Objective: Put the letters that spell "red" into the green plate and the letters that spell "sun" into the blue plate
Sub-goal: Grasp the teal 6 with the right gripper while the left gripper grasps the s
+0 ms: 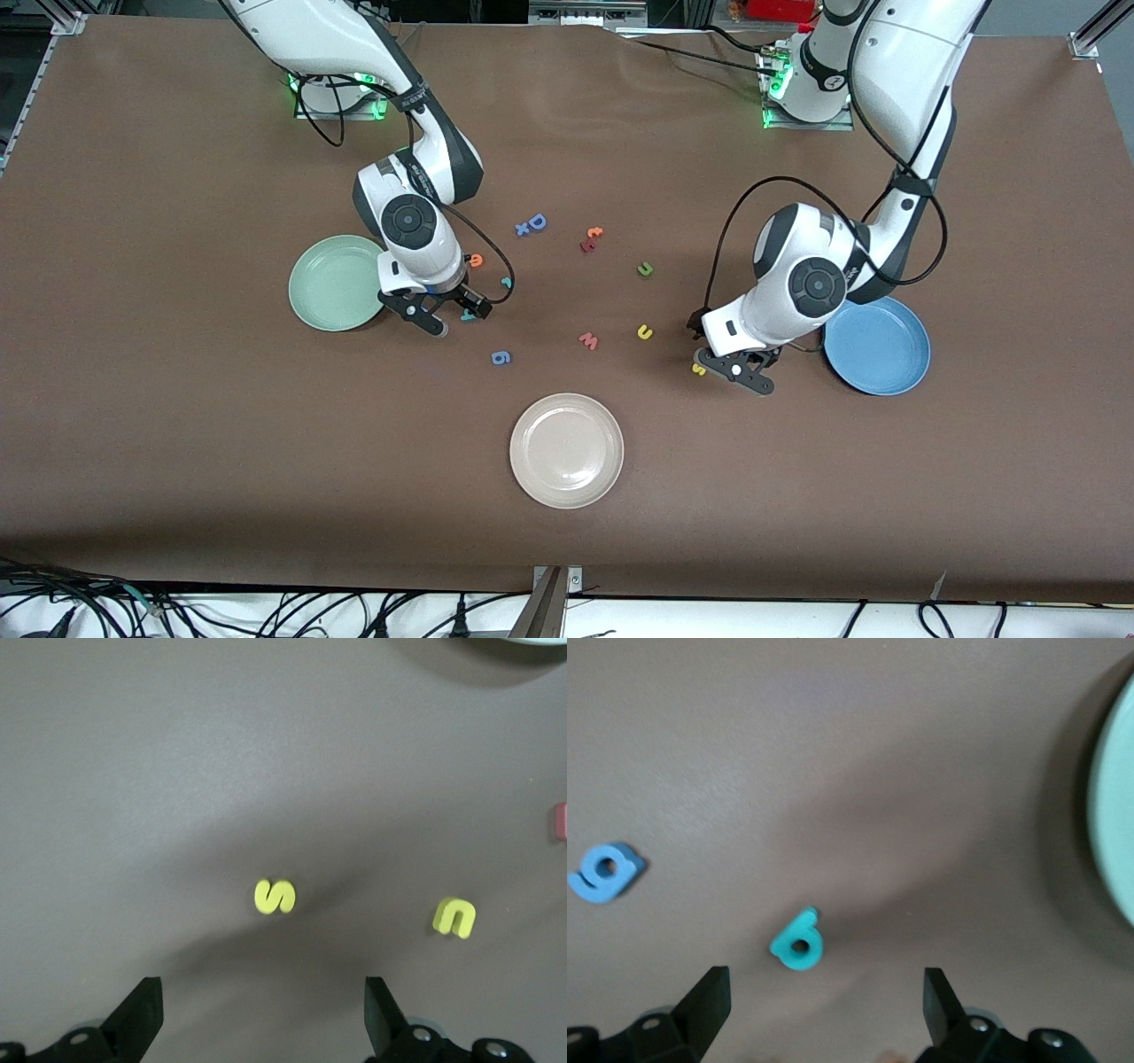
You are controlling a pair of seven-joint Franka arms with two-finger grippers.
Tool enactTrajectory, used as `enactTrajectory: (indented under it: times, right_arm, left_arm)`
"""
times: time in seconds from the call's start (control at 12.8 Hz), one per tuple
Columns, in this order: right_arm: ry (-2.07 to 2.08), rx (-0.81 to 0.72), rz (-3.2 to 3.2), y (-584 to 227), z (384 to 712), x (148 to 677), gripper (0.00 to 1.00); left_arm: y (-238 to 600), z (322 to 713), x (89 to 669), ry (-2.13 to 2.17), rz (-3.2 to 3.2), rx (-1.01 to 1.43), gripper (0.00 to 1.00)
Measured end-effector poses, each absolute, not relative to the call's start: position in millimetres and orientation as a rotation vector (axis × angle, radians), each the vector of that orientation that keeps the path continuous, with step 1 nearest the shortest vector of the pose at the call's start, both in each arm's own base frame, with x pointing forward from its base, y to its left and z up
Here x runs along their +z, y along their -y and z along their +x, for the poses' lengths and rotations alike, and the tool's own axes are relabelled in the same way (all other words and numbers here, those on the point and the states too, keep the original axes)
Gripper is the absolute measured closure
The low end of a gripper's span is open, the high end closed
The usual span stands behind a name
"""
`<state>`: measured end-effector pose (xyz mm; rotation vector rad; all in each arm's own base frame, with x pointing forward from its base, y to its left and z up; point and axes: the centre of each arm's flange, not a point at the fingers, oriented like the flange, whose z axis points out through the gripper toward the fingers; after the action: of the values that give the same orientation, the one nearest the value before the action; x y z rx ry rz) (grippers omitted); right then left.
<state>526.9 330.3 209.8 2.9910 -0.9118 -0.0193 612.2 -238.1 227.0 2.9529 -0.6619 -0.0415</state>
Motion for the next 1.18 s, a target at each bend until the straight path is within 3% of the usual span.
enactTrajectory:
  times: [0.31, 0.71, 1.18]
  right_arm:
    - [1.084, 0.037, 2.972, -334, 534, 173, 0.04]
    - [1.115, 0.068, 2.974, -339, 556, 185, 0.07]
    - [1.105, -0.039, 2.890, -336, 544, 174, 0.12]
  left_arm:
    - [247, 612, 203, 0.671, 2.950, 0.008, 0.00]
    - [245, 611, 177, 0.634, 2.975, -0.004, 0.07]
    - [259, 608, 166, 0.605, 2.983, 0.032, 0.13]
